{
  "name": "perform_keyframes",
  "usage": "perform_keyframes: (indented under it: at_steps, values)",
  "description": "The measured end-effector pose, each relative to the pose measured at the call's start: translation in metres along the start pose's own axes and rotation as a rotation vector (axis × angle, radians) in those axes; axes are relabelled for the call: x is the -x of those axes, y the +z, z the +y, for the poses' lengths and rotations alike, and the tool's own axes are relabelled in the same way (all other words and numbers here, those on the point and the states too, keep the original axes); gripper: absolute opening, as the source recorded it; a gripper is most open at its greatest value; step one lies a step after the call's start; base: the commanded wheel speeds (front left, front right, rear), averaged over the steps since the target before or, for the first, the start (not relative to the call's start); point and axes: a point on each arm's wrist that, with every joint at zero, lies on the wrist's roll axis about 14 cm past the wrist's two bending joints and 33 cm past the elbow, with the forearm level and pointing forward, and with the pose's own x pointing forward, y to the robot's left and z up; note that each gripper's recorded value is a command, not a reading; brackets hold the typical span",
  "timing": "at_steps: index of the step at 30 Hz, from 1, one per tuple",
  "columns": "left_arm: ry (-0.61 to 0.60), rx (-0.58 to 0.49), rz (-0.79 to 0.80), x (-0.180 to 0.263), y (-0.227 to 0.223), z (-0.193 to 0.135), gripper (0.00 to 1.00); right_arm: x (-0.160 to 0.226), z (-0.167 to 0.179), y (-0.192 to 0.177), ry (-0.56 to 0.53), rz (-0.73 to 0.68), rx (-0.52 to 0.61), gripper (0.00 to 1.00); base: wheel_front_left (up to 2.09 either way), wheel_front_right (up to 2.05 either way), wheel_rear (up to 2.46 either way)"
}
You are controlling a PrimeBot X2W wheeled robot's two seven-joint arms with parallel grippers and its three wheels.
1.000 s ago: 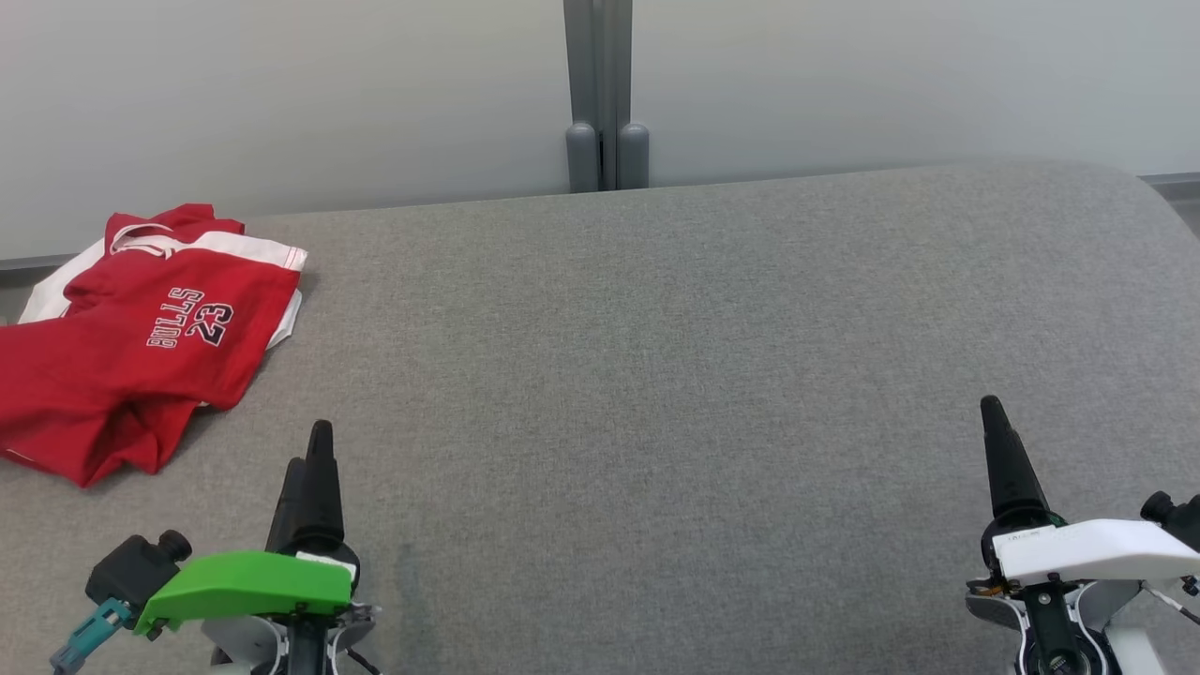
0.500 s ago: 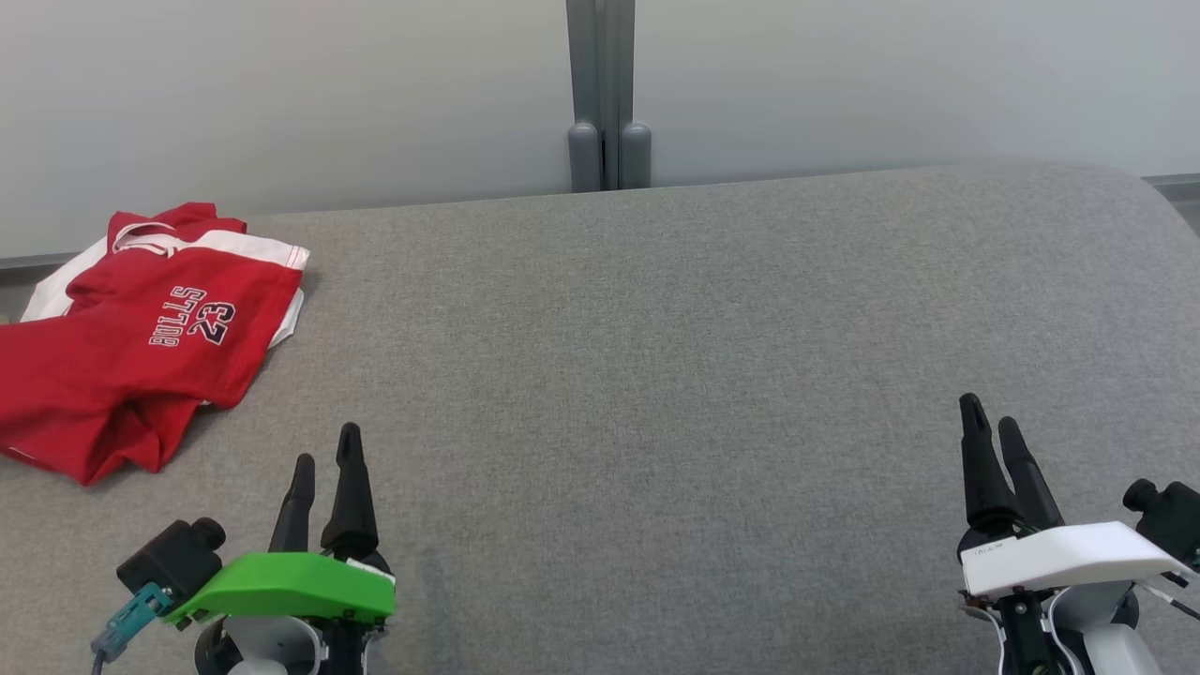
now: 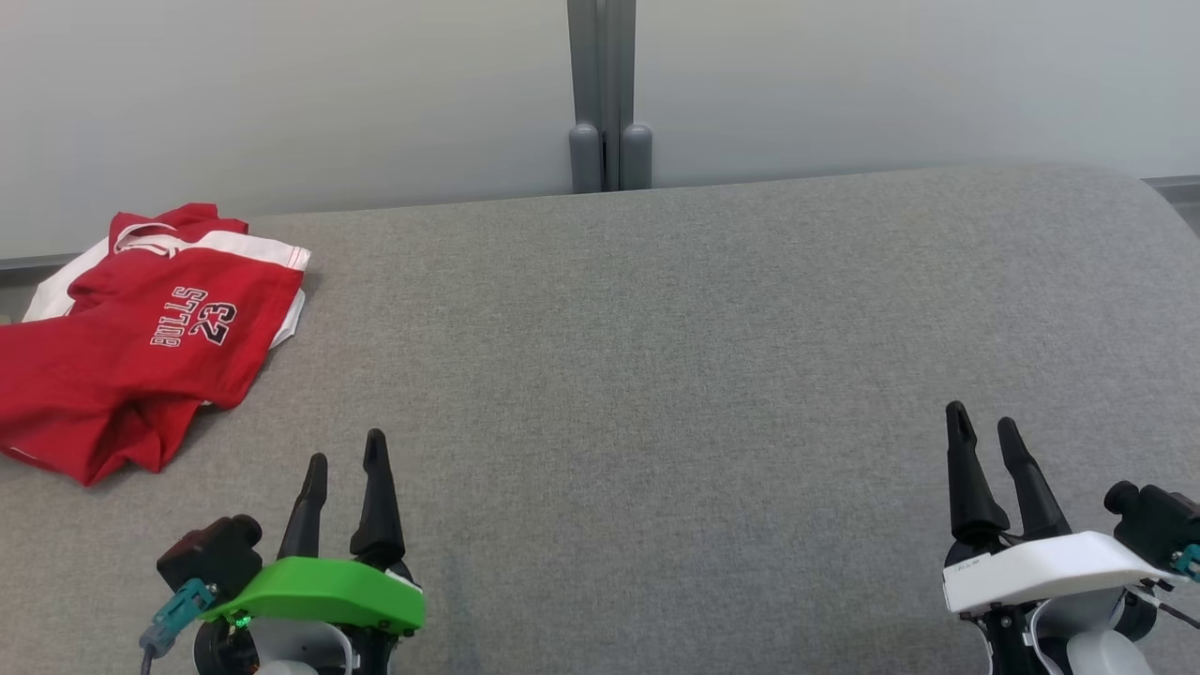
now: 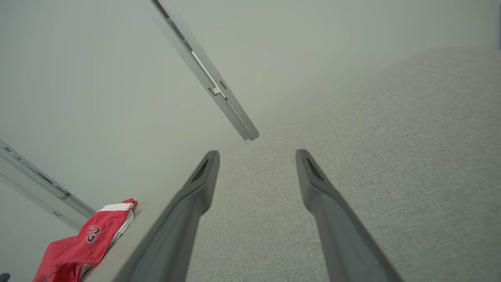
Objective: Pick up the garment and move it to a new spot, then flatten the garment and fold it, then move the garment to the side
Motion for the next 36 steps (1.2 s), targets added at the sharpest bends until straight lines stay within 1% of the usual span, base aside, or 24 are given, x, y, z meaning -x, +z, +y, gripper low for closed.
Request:
perform_keyframes:
  at_steps: [4, 16, 36]
  values:
    - [-0.002, -0.058, 0.002, 0.001, -0.004, 0.000, 1.00, 0.000, 0.004, -0.003, 0.017, 0.008, 0.064, 1.00, 0.00, 0.00, 0.00]
    - [0.001, -0.181, 0.007, 0.004, -0.011, 0.002, 1.00, 0.002, 0.008, -0.009, 0.043, 0.019, 0.186, 1.00, 0.00, 0.00, 0.00]
    - [-0.005, -0.324, -0.009, 0.007, -0.015, 0.004, 1.00, 0.003, 0.013, -0.011, 0.082, 0.011, 0.368, 1.00, 0.00, 0.00, 0.00]
